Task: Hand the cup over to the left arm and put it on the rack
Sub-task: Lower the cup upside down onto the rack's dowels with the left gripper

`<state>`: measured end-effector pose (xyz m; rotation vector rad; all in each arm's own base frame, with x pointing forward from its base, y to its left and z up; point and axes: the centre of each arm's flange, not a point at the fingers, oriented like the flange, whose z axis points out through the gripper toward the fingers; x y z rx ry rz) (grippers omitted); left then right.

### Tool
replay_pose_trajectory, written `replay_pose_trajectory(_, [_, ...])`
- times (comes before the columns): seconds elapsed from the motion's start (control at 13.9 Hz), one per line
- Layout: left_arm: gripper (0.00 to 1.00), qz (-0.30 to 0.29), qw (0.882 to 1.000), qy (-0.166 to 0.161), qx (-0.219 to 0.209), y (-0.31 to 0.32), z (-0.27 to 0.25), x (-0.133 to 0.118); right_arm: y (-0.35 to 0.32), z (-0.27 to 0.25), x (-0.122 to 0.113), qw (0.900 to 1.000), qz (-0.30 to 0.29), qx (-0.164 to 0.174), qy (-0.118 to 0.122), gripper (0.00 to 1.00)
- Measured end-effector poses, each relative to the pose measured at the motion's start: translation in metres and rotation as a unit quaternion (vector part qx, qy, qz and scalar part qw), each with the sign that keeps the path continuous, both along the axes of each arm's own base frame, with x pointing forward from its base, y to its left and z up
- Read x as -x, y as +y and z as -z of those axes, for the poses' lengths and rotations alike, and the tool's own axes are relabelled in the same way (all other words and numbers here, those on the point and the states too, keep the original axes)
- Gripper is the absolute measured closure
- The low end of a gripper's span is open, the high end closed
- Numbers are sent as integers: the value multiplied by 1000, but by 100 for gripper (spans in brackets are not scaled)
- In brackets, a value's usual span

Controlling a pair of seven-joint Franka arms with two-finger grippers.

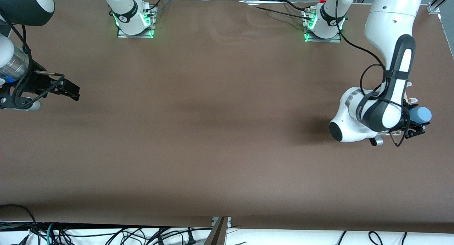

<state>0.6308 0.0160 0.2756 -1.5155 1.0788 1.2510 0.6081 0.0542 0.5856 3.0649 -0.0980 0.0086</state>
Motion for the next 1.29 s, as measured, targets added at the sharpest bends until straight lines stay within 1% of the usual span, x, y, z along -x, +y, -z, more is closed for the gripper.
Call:
replay_pose_trajectory(0.36, [25, -4, 1000, -5, -10, -1, 10, 6, 0, 0, 0, 1000, 0, 0, 0, 0])
replay_pose_trajectory(0.65, [25, -9, 1000, -4, -25, 2, 28, 23, 0, 0, 0, 1000, 0, 0, 0, 0])
replay_pose_trajectory(0.93, [25, -9, 999, -11, -37, 3, 45, 38, 0, 0, 0, 1000, 0, 0, 0, 0])
replay_pose_trajectory(1.29, [25, -7, 999, -19, -44, 2, 57, 47, 0, 0, 0, 1000, 0, 0, 0, 0])
